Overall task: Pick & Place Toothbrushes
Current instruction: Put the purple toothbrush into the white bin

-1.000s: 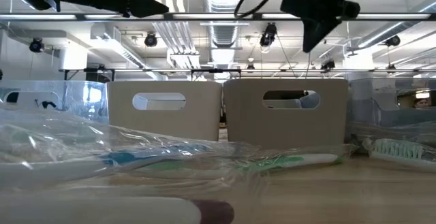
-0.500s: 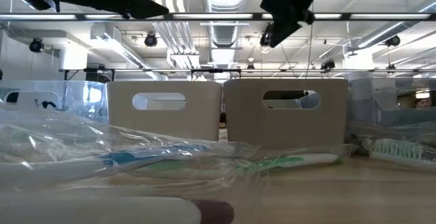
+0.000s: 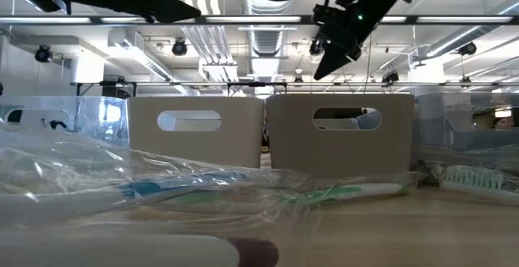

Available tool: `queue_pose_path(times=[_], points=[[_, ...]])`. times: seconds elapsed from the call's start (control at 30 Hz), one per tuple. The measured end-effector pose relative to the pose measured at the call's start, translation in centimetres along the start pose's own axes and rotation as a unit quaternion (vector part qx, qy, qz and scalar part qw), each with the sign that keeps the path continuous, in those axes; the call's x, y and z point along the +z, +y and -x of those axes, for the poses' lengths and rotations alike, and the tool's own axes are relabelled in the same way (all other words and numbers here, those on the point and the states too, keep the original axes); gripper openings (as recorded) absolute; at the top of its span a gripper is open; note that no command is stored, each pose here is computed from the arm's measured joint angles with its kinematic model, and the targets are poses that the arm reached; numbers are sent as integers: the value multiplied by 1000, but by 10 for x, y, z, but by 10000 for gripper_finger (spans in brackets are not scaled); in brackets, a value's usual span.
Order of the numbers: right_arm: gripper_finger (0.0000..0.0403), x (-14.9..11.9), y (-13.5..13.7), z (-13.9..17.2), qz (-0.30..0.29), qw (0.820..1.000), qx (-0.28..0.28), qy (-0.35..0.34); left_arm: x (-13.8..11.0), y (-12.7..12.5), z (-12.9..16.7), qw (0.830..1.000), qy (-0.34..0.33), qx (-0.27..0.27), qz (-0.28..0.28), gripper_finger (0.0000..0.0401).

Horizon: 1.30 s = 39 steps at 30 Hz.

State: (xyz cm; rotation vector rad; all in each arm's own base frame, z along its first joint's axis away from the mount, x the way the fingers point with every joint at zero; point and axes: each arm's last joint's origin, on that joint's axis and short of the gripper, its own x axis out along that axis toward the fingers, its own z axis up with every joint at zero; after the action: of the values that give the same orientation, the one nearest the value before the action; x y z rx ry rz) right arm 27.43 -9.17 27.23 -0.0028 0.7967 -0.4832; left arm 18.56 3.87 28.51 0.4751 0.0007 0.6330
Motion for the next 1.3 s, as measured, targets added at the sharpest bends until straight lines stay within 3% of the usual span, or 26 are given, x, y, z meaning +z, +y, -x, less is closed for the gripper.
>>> queue_pose_path(times=[0.23, 0.37, 0.53, 1.03, 1.3], points=[[8, -29, -14, 18, 0, 996, -9, -94, 0, 0, 0, 1000, -1, -1, 0, 170], [8, -33, -17, 29, 14, 985, -14, -170, 0, 0, 0, 1000, -1, -1, 0, 170], [8, -30, -20, 44, 64, 977, -34, -203, 2, 1, 0, 1000, -10, 6, -23, 170], [8, -28, -21, 48, 39, 974, -33, -220, -4, -4, -1, 998, 18, -12, 57, 170], [8, -28, -20, 44, 25, 976, -29, -212, 10, -3, -4, 994, 40, -33, 99, 170]])
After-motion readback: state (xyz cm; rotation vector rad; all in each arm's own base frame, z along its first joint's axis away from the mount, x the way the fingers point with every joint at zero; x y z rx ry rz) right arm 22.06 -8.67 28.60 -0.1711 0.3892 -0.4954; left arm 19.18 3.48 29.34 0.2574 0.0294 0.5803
